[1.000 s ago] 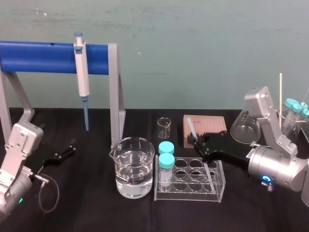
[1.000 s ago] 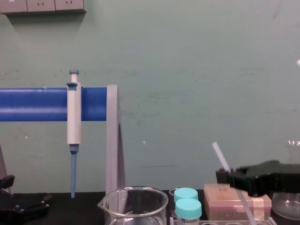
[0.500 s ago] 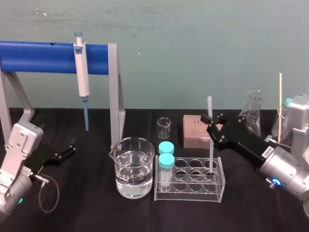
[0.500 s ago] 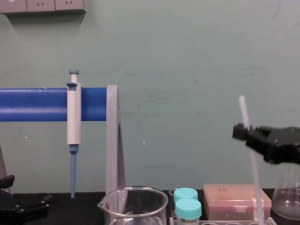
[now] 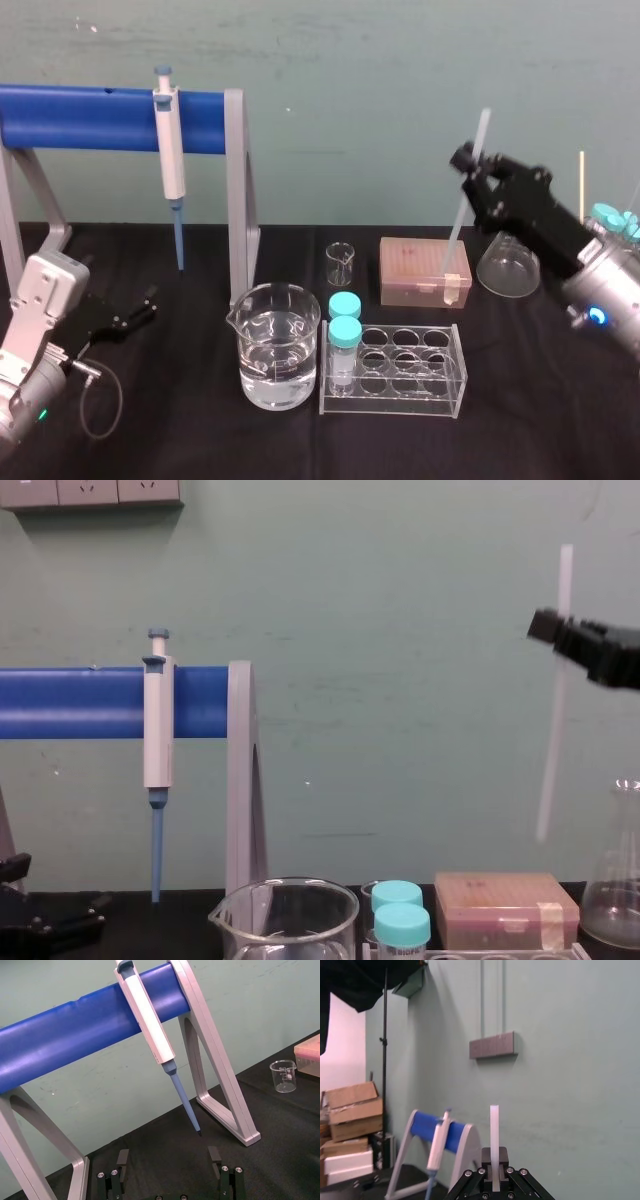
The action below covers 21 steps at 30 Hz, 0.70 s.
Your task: Pick up the stirring rod with one hand, then place it down.
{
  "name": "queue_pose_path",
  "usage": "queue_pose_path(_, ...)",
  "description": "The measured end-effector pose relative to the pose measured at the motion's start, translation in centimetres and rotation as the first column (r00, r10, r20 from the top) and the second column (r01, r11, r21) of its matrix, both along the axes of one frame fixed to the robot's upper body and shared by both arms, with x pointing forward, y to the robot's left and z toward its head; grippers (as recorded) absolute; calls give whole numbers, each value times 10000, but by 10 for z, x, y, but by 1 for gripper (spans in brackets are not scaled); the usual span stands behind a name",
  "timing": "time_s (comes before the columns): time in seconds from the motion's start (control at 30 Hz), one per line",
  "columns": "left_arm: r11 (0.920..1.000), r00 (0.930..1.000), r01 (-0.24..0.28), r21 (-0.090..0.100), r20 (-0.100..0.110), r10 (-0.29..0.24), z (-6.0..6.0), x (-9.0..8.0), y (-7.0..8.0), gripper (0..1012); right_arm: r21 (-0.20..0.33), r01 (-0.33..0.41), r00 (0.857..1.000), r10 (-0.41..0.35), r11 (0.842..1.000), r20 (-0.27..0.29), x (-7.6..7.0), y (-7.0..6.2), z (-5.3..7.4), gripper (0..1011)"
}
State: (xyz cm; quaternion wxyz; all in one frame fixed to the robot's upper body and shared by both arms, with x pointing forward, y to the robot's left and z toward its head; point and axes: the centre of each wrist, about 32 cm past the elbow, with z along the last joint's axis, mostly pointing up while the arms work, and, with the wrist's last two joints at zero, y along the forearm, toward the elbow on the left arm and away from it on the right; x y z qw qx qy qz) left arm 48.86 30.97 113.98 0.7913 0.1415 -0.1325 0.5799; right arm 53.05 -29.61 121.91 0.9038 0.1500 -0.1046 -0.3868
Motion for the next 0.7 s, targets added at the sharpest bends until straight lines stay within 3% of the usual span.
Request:
queue_pose_path(0.3,10000,10000,1,0,-1,-1,0,0,0,1000,19,189,9986,-190,9998,495,7,-3,14,67)
queue_pose_path(0.7,10000,10000,1,0,0,-1,0,0,0,1000,-58,230,9986,-227,9997,484,5,-4,16,67)
